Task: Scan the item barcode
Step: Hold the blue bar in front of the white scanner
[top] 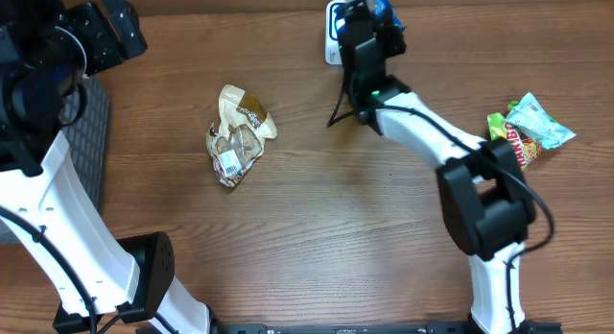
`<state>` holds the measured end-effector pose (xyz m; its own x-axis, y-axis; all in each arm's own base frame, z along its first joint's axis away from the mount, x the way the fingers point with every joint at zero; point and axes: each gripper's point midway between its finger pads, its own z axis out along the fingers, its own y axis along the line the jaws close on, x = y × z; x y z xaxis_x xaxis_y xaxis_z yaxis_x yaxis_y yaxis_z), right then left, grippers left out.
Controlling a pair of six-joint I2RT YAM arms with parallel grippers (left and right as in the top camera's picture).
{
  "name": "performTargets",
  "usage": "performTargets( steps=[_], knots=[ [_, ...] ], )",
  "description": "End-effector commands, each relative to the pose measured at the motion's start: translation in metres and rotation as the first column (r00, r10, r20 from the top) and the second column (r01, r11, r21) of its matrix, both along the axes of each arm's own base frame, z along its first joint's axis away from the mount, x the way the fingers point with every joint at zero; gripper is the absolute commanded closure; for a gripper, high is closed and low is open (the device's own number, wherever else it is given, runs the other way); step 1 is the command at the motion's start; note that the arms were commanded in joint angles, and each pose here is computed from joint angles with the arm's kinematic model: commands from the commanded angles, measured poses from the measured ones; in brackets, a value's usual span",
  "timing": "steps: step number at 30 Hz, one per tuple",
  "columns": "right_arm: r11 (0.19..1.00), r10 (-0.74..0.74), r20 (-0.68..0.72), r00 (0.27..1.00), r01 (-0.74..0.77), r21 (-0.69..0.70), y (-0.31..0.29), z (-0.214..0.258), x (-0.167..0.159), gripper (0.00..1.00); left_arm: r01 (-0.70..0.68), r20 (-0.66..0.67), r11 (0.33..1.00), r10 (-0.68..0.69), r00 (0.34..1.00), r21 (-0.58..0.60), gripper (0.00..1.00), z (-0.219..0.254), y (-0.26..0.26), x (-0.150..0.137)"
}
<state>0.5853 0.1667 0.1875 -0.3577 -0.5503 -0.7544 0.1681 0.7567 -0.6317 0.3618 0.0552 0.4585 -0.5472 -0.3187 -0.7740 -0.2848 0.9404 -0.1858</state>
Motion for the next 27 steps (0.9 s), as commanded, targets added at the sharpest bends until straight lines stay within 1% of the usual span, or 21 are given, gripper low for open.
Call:
performTargets(
  steps=[1, 7, 12, 14, 18, 20, 24, 27],
  knots=[
    [0.984, -0.07, -0.023, 0.997, 0.065, -0.164, -0.011, -0.006, 0.001, 0.96, -0.017, -0.002, 1.0, 0.017, 1.0, 0.003, 0.0, -0.001, 0.004, 0.001],
    [0.972, -0.112, -0.089, 0.99, 0.091, -0.218, -0.016, -0.057, 0.003, 0.96, -0.017, -0.002, 1.0, 0.017, 1.0, 0.003, 0.0, -0.001, 0.004, 0.001],
    [0.984, -0.094, 0.002, 0.996, 0.094, -0.153, -0.012, -0.055, 0.011, 0.96, -0.017, -0.003, 1.0, 0.017, 1.0, 0.002, 0.0, -0.001, 0.004, 0.002],
    [0.987, -0.075, 0.012, 0.997, 0.076, -0.14, -0.012, -0.054, 0.015, 0.96, -0.017, -0.003, 1.0, 0.017, 1.0, 0.002, 0.0, -0.001, 0.004, 0.002],
    [0.989, -0.086, 0.039, 0.996, 0.09, -0.12, -0.027, -0.048, 0.022, 0.96, -0.017, -0.003, 1.0, 0.017, 1.0, 0.002, 0.0, -0.001, 0.004, 0.002],
    [0.987, -0.084, 0.023, 0.996, 0.086, -0.137, -0.034, -0.053, 0.025, 0.96, -0.017, -0.002, 1.0, 0.017, 1.0, 0.002, 0.0, -0.001, 0.004, 0.001],
    [0.976, -0.056, -0.026, 0.998, 0.05, -0.213, -0.041, -0.073, 0.032, 0.96, -0.017, -0.002, 1.0, 0.017, 1.0, 0.002, 0.0, -0.001, 0.004, 0.001],
    [0.968, -0.026, -0.022, 0.999, 0.02, -0.251, -0.036, -0.082, 0.036, 0.96, -0.017, -0.003, 1.0, 0.017, 1.0, 0.002, 0.0, -0.001, 0.004, 0.002]
  ],
)
